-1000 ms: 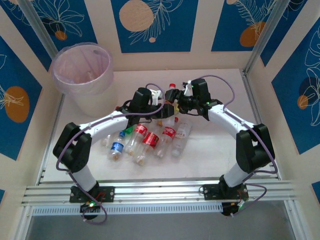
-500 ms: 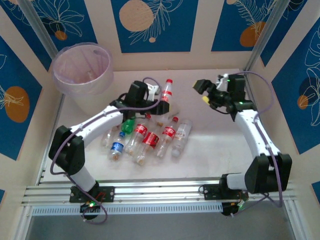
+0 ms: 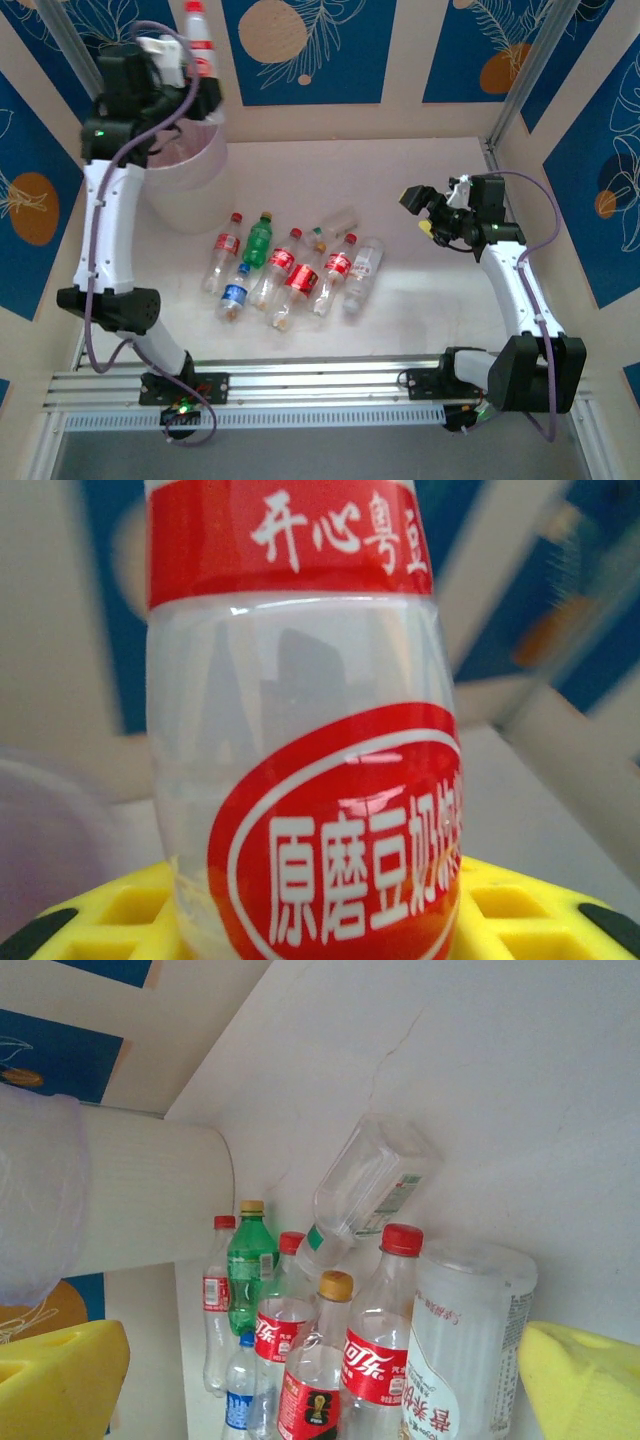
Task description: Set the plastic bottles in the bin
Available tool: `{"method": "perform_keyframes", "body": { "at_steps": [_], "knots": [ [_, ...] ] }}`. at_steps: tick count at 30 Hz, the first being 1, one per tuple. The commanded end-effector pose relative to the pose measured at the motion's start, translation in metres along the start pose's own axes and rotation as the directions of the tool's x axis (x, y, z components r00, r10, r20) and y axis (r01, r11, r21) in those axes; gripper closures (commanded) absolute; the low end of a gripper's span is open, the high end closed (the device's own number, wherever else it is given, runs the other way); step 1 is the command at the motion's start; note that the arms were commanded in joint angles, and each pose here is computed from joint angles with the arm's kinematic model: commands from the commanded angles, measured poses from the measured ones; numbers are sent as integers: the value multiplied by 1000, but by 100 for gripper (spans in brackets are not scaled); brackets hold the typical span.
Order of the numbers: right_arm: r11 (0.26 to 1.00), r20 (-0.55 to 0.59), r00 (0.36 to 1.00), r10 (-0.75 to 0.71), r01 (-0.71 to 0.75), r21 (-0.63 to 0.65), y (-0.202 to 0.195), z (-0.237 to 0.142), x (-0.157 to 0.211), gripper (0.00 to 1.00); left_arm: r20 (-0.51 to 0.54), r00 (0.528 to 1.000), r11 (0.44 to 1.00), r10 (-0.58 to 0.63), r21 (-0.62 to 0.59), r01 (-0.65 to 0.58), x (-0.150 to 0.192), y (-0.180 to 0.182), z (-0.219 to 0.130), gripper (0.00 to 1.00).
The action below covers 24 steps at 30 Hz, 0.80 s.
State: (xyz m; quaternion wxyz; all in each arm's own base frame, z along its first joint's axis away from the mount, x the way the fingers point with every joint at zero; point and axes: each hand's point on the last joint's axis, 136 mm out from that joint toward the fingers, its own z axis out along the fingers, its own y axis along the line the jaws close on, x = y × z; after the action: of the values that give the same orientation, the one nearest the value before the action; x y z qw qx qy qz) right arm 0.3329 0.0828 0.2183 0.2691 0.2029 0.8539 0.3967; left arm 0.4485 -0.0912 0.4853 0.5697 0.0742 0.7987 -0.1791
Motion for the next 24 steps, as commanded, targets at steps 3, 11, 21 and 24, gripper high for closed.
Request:
{"method": "perform_keyframes", "body": {
  "at_steps": [3,11,21,24],
  "knots": [
    [1000,-18,1000,-23,23,-19,4,-4,0,0,-91,994,979,58,-192,-75,26,74,12,76],
    [1000,-24,999,-26,26,-18,2,-3,0,1,-188,982,961,10,-269,-61,75,133,41,78],
    [1000,-29,999,-23,24,3,-8,-6,6,1,-251,968,944,-23,-325,-61,118,174,53,77],
    [1000,-18,1000,-24,24,15,-12,-8,6,1,-273,961,949,-39,-310,-49,129,179,58,74]
  ]
}}
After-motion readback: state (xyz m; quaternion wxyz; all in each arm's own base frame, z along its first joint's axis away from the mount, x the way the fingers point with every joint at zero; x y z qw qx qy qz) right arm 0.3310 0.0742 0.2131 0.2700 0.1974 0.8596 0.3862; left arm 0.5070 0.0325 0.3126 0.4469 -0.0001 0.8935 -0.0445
